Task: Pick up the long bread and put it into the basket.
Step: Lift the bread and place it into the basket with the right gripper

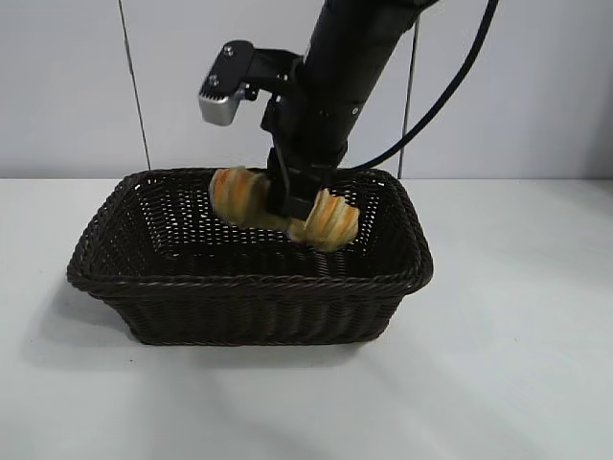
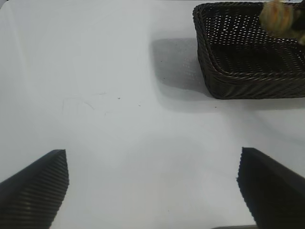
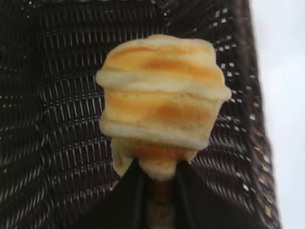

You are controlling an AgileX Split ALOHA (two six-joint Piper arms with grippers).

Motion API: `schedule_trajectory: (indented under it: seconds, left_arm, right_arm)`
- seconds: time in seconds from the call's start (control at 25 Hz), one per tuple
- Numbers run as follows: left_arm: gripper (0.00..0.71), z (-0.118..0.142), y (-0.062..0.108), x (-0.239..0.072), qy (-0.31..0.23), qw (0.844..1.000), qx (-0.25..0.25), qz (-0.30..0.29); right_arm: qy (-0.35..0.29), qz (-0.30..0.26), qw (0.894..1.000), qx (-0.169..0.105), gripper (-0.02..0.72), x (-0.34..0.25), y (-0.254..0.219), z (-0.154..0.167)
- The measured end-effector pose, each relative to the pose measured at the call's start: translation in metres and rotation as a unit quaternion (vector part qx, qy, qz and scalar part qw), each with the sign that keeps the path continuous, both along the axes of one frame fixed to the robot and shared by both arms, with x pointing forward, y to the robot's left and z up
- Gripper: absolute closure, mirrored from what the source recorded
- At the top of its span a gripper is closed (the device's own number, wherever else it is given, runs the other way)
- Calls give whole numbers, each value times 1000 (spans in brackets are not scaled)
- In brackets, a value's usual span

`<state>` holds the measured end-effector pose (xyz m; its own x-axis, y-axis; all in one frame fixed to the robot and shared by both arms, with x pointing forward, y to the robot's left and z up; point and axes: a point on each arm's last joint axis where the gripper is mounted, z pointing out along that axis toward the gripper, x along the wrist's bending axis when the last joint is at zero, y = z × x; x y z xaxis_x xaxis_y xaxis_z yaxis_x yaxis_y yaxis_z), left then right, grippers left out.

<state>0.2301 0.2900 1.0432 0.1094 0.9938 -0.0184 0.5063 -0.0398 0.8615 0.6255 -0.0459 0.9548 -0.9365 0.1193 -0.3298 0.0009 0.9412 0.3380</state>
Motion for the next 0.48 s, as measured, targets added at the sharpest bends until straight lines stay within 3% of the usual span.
schedule_trajectory:
  seconds: [0.12,0.24,0.28,0.36,0.48]
  left_arm:
    - [15,0,0,0,0,1000,0,0]
    - [15,0,0,0,0,1000,0,0]
    - [15,0,0,0,0,1000,0,0]
    - [15,0,0,0,0,1000,0,0]
    - [15,0,0,0,0,1000,0,0]
  right_arm:
    - [-1,-14,1000,10,510,1,1,2]
    - [2,-17,1000,12,175,1,1,3]
    - [3,-17,1000,12,117,1,1,3]
    - [10,-26,1000,15,48,1,2,6]
    - [16,-62,997,37,19,5,4,20]
